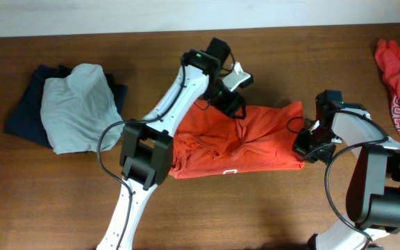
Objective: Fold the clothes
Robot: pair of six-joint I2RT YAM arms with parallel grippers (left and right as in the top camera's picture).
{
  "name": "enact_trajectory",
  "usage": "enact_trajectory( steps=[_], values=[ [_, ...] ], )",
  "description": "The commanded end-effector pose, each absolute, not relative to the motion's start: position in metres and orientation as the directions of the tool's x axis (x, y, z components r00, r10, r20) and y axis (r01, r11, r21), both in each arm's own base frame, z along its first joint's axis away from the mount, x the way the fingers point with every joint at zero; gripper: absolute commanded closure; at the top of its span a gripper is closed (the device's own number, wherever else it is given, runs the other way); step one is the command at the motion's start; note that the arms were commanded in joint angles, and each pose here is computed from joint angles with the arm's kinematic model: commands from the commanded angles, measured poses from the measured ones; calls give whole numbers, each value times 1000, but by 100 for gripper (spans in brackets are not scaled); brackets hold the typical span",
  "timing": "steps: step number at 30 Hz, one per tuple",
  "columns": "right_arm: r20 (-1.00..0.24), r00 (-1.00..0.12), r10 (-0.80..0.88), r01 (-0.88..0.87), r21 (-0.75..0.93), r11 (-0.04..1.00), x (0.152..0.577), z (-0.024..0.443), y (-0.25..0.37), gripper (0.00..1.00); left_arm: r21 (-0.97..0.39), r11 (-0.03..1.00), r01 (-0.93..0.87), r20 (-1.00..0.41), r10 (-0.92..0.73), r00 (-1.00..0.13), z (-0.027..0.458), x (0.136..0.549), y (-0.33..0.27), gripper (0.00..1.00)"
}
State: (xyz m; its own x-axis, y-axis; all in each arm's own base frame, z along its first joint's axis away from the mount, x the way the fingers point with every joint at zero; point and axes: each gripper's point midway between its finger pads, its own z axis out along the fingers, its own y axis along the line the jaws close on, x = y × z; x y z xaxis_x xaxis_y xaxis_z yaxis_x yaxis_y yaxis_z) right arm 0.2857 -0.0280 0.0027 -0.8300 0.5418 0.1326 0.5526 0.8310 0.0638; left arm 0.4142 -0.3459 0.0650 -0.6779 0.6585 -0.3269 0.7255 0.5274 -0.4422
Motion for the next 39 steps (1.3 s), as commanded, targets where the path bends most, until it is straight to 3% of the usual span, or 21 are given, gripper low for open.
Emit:
enact_trajectory(
  steps=[1,8,10,13,18,26,29,32,39],
  values=[
    [134,-821,555,564,36,825,281,0,-33,96,-308,578,756,-280,705,-652,32,423,-340,33],
    [134,-821,555,564,36,825,281,0,-33,96,-234,638,734,-278,679,-679,8,437,-346,58],
    [134,-821,555,564,35,825,281,0,-33,96,-235,645,727,-287,668,-686,5,440,-348,69],
    [111,-823,558,557,-36,830,277,-1,-46,96,-231,647,726,-298,664,-686,7,444,-347,99],
    [78,-797,599,583,-156,797,268,1,-65,96,-206,728,654,-302,588,-750,23,468,-324,100],
    [92,-796,598,585,-136,799,268,1,-60,96,-246,762,599,-298,529,-795,31,484,-297,100],
    [112,-891,440,451,122,884,290,4,-24,96,-277,747,605,-302,530,-793,33,480,-303,98],
    [2,-956,292,264,435,861,325,30,19,96,-278,737,615,-304,540,-785,33,476,-308,97],
    [-100,-917,386,278,535,798,370,39,28,96,-279,737,615,-299,542,-785,32,475,-309,97]
  ],
)
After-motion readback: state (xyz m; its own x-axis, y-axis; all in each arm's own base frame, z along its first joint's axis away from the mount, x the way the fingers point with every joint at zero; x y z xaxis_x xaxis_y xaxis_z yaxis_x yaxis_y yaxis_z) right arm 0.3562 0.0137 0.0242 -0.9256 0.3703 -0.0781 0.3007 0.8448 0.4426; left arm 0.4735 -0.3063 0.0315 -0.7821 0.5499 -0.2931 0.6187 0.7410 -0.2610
